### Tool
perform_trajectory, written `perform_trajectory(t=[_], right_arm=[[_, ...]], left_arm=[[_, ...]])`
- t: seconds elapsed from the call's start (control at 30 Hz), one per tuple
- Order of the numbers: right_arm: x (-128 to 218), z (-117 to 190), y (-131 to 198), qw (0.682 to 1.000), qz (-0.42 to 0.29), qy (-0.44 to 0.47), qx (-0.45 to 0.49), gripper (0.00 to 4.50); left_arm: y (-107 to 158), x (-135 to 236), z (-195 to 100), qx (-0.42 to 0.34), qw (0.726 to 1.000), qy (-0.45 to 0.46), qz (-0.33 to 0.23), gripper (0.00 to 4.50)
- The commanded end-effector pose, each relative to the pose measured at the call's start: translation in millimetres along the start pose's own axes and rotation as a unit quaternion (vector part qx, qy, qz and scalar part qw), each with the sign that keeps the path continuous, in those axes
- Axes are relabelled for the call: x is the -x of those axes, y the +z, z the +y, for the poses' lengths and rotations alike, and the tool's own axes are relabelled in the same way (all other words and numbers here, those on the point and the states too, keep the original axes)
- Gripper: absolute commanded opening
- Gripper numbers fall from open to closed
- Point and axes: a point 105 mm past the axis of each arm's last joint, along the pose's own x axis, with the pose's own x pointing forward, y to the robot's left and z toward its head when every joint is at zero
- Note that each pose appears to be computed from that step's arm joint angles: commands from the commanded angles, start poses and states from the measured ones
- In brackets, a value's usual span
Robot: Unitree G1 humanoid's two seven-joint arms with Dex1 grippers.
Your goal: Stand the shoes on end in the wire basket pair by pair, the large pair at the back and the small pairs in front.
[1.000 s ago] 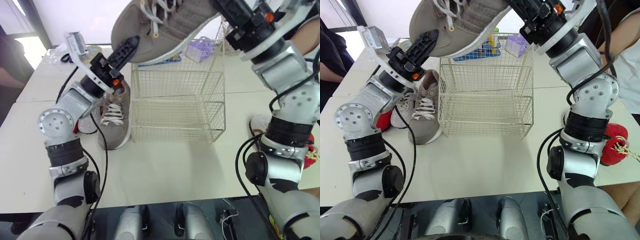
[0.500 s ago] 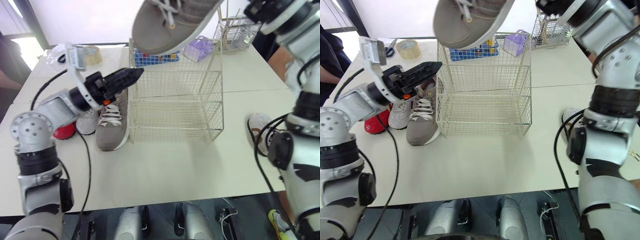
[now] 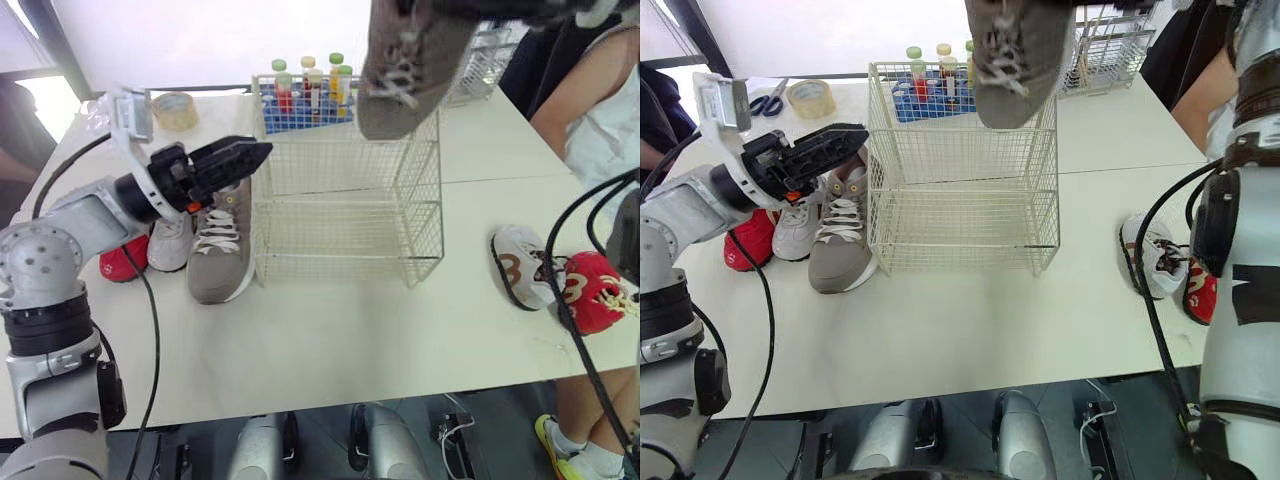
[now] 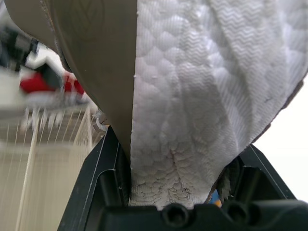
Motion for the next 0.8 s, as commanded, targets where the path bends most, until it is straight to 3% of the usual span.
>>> perform_trajectory(t=[0.03,0.8], right_arm=[[3.4,-4.9,19.4,0.998,0.002,0.002,0.058,1.83],[-19.1,17.8,-40.8,0.996,0.062,0.063,0.015,1.83]], left_arm=[[11.2,0.6,-10.6,-0.031,0.999,-0.013,-0.015,4.36],[4.2,-10.0,-28.3,-0.034,0.999,-0.032,-0.024,4.36]])
